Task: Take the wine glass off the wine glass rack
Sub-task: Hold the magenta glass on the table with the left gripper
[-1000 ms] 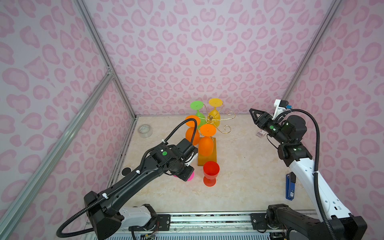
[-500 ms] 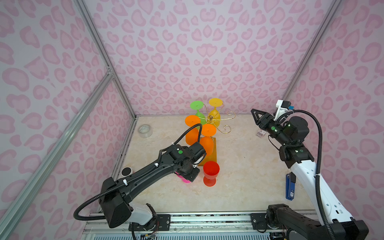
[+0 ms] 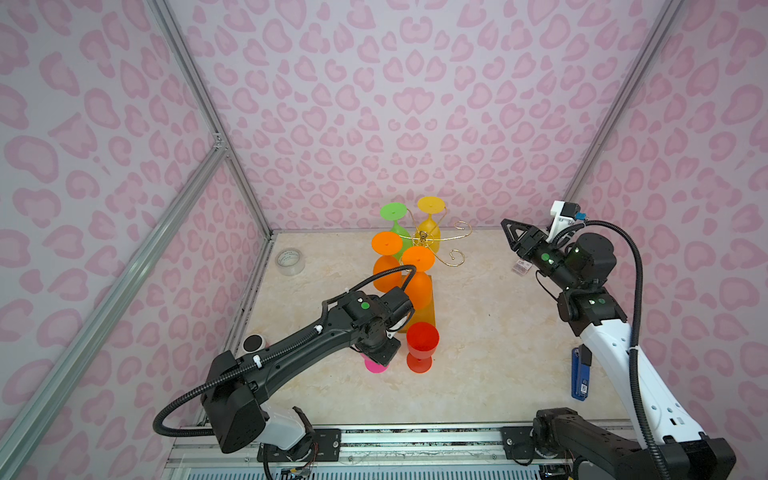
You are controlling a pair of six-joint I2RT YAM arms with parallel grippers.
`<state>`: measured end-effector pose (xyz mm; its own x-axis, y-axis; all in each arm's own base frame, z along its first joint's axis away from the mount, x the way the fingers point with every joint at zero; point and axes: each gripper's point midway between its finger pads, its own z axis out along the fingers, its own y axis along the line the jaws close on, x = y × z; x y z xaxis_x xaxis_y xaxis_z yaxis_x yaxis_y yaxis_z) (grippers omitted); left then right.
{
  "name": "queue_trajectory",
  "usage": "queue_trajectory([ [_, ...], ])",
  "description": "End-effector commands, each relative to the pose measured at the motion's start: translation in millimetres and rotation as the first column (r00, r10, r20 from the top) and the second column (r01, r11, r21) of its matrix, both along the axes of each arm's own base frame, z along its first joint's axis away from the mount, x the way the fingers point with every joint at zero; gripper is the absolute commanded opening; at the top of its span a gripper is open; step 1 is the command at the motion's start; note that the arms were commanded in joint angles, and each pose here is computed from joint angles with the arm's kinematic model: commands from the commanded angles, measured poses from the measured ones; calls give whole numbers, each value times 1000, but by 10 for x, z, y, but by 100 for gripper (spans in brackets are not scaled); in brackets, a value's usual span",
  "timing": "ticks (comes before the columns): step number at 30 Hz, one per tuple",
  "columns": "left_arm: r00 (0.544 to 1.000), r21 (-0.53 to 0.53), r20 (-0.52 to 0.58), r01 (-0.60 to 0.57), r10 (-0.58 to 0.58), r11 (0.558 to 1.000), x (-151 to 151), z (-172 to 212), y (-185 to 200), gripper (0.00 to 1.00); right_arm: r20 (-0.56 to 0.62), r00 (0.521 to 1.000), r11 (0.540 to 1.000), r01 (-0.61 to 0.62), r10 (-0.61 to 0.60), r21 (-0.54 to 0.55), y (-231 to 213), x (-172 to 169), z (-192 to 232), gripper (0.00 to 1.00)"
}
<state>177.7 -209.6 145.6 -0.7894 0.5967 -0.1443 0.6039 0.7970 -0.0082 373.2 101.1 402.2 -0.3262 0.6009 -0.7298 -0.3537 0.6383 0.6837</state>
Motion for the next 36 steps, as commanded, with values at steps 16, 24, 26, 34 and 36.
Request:
queue_trajectory([
  [16, 999, -38, 32, -17, 19, 999, -67, 239, 21, 31, 6, 1000, 1000, -10, 10, 18, 12, 47, -20, 50],
  [24, 999, -31, 28, -17, 18, 999, -153, 242, 65, 35, 6, 1000, 1000, -11, 11, 20, 11, 44, -26, 50],
  [26, 1000, -35, 28, -11, 12, 999, -182, 245, 65, 35, 4, 1000, 1000, -12, 12, 20, 16, 43, -31, 50],
  [34, 1000, -26, 24, 12, -12, 1000, -302, 213, 50, 41, 2, 1000, 1000, -13, 13, 22, 17, 49, -51, 50],
  [36, 1000, -27, 27, 16, -15, 1000, -326, 217, 45, 42, 0, 1000, 1000, -13, 13, 22, 13, 47, -58, 50],
])
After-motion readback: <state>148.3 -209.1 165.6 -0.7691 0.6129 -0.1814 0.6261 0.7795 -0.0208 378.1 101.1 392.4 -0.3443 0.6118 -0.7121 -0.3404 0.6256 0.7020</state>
